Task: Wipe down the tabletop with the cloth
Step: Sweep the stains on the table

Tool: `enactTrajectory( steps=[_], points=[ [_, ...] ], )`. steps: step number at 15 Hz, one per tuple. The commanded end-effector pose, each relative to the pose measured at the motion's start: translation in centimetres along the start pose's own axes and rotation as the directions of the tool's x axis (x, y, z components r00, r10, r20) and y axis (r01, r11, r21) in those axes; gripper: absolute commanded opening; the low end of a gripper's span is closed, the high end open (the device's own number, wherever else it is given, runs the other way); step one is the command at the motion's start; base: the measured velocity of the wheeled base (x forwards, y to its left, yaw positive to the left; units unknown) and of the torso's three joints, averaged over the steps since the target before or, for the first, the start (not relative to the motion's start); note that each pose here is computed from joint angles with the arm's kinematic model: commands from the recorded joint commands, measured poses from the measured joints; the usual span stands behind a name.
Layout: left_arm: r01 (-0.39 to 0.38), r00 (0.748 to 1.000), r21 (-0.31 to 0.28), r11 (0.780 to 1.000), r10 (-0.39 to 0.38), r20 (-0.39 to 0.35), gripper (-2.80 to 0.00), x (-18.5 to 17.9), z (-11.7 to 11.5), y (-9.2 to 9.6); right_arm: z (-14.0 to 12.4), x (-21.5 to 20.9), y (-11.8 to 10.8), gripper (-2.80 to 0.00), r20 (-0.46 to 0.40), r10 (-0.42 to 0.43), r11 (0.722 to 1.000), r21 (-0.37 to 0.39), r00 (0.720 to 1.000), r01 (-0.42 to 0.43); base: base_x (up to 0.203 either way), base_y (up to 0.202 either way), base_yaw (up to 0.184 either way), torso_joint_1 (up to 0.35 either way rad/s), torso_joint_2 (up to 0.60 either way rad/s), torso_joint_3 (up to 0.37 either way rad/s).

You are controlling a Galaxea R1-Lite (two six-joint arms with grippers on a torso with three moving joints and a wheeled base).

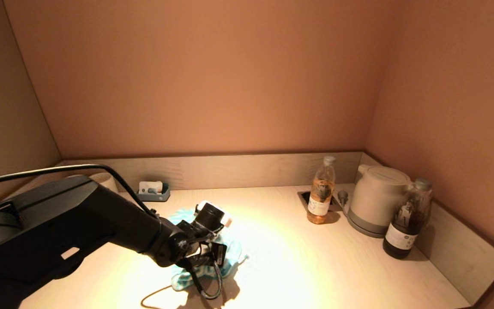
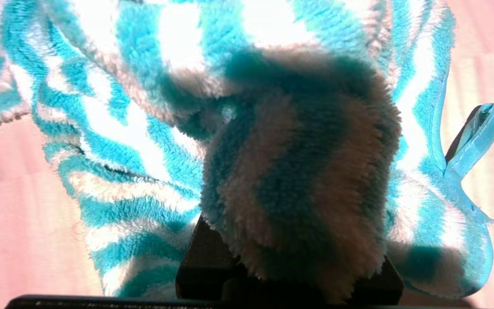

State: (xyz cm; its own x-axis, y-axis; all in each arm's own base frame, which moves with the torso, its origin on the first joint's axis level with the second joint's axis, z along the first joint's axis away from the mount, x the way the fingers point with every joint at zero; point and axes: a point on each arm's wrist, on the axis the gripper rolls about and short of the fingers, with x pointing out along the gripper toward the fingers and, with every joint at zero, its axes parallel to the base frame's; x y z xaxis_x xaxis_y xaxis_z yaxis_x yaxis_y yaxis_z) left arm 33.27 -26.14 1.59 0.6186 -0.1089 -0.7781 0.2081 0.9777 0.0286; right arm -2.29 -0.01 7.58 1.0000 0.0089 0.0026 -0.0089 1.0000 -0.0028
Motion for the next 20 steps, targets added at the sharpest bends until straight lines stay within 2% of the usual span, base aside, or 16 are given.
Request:
enactTrajectory(
  steps=[1, 2, 5, 8, 10, 12, 15, 17, 18, 20],
  points=[
    [0.040, 0.999, 0.037, 0.999, -0.040, 0.016, -2.80, -1.3, -0.6, -2.4, 0.0, 0.0, 0.0, -2.80, 0.001, 0.000, 1.000, 0.000, 1.000, 0.000, 0.000, 0.000, 0.000, 0.000, 0.00, 0.000],
    [0.059, 0.998, 0.052, 0.997, -0.060, 0.009, -2.80, -2.0, -1.4, -3.7, 0.0, 0.0, 0.0, -2.80, 0.000, 0.000, 1.000, 0.000, 1.000, 0.000, 0.000, 0.000, 0.000, 0.000, 0.00, 0.000],
    [0.053, 0.998, 0.063, 0.997, -0.051, -0.035, -2.80, -3.3, -3.1, -3.3, 0.0, 0.0, 0.0, -2.80, 0.001, 0.000, 1.000, 0.000, 1.000, 0.000, 0.000, 0.000, 0.000, 0.000, 0.00, 0.000],
    [0.020, 0.995, 0.086, 0.996, -0.011, -0.104, -2.80, -4.4, -5.4, -1.6, 0.0, 0.0, 0.0, -2.80, 0.001, 0.000, 1.000, 0.000, 1.000, 0.000, 0.000, 0.000, 0.000, 0.000, 0.00, 0.000],
    [-0.043, 0.985, 0.087, 0.995, 0.057, -0.164, -2.80, -4.8, -7.2, 1.0, 0.0, 0.0, 0.0, -2.80, 0.001, 0.000, 1.000, 0.000, 1.000, 0.000, 0.000, 0.000, 0.000, 0.000, 0.00, 0.000],
    [-0.137, 0.975, 0.066, 0.988, 0.146, -0.166, -2.80, -4.5, -7.1, 3.4, 0.0, 0.0, 0.0, -2.80, -0.001, 0.000, 1.000, 0.000, 1.000, 0.000, 0.000, 0.000, 0.000, 0.000, 0.00, 0.000],
    [-0.259, 0.952, 0.021, 0.966, 0.258, -0.166, -2.80, -1.6, -5.7, 6.5, 0.0, 0.0, 0.0, -2.80, 0.000, 0.000, 1.000, 0.000, 1.000, 0.000, 0.000, 0.000, 0.000, 0.000, 0.00, 0.000],
    [-0.283, 0.951, -0.023, 0.959, 0.277, -0.139, -2.80, 0.0, -3.9, 7.3, 0.0, 0.0, 0.0, -2.80, 0.000, 0.000, 1.000, 0.000, 1.000, 0.000, 0.000, 0.000, 0.000, 0.000, 0.00, 0.000],
    [-0.278, 0.956, -0.045, 0.960, 0.272, -0.109, -2.80, 0.5, -2.8, 7.2, 0.0, 0.0, 0.0, -2.80, -0.001, 0.000, 1.000, 0.000, 1.000, 0.000, 0.000, 0.000, 0.000, 0.000, 0.00, 0.000],
    [-0.275, 0.959, -0.058, 0.960, 0.269, -0.091, -2.80, 1.3, -2.0, 7.0, 0.0, 0.0, 0.0, -2.80, -0.002, 0.000, 1.000, 0.000, 1.000, 0.000, 0.000, 0.000, 0.000, 0.000, 0.00, 0.000]
  ],
)
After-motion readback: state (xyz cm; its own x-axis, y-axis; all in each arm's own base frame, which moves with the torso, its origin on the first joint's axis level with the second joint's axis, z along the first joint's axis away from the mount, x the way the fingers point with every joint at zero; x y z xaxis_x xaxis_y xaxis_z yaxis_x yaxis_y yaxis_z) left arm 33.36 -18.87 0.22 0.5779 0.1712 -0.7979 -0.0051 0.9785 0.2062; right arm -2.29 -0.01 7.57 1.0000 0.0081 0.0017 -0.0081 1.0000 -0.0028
